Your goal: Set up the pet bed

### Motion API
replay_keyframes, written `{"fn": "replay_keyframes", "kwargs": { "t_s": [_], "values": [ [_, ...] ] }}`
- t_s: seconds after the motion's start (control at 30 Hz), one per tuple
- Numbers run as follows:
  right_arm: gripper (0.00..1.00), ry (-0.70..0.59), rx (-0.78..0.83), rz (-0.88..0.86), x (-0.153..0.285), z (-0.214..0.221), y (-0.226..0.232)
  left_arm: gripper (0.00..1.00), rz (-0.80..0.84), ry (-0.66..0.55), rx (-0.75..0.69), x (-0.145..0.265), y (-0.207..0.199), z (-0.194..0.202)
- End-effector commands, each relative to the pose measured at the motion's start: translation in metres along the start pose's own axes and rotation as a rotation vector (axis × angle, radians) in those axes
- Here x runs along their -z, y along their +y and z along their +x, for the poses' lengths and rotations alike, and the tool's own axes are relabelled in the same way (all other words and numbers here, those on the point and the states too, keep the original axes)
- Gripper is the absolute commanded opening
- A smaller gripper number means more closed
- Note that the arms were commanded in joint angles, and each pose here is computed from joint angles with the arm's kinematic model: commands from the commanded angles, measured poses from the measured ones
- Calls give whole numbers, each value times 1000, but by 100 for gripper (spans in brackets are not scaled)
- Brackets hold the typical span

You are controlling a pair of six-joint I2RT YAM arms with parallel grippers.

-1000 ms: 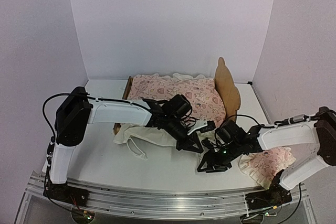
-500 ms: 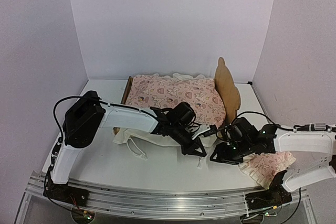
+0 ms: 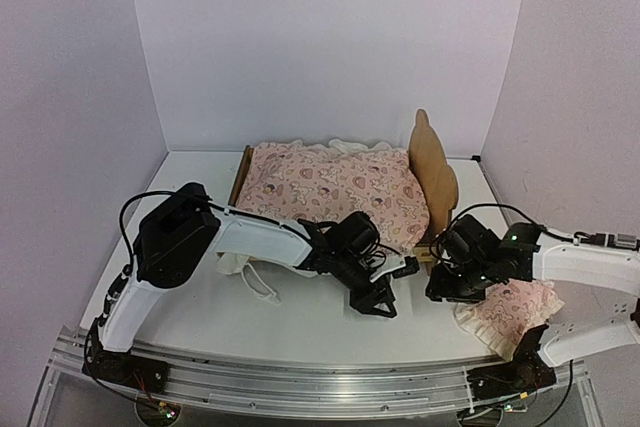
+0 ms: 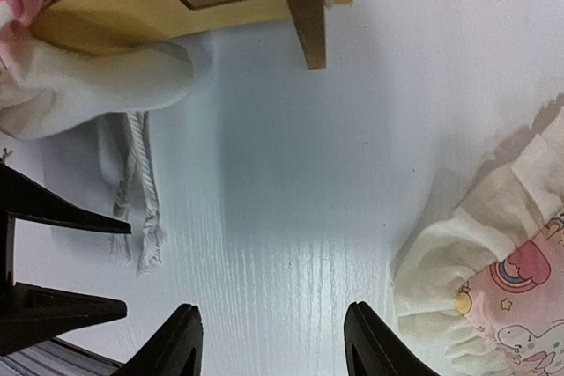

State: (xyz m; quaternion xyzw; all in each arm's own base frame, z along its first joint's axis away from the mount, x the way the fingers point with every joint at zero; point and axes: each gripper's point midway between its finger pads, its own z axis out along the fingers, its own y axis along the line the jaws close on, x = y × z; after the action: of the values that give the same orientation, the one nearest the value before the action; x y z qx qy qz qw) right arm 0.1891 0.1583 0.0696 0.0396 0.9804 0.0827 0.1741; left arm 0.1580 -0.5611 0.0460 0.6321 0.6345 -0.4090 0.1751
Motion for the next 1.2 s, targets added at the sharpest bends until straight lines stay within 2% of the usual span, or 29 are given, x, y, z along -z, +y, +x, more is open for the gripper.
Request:
{"fn": "replay_keyframes", "kwargs": {
  "t_s": [0.0,0.1,0.2,0.4,0.5,0.57,0.73,0.87,1.03,1.17],
  "values": [
    [57,-68,73,-64,4,-27,27,52,88,44,-249,37,-36,-10],
    [57,-126,98,-145,0,-41,48,58,181,62,-412,63,-62,0],
    [57,-175,124,-154,-11,-53,54,59,213,66,-563,76,-71,10],
    [56,-233,149,-163,-31,-74,60,59,162,32,-718,56,-55,13],
    [54,-235,170,-151,-38,-79,63,59,132,53,-760,38,-41,23],
    [48,-230,171,-141,-42,-79,61,59,99,66,-787,30,-31,28],
    [25,-227,168,-147,-43,-78,61,62,36,100,-844,17,-13,42],
    [13,-243,178,-165,-36,-82,66,62,-1,109,-866,9,-2,45],
    [2,-273,189,-190,-24,-91,70,63,-28,111,-894,4,6,49],
    [0,-304,193,-202,-11,-102,74,62,-36,106,-930,1,8,51]
  ]
}}
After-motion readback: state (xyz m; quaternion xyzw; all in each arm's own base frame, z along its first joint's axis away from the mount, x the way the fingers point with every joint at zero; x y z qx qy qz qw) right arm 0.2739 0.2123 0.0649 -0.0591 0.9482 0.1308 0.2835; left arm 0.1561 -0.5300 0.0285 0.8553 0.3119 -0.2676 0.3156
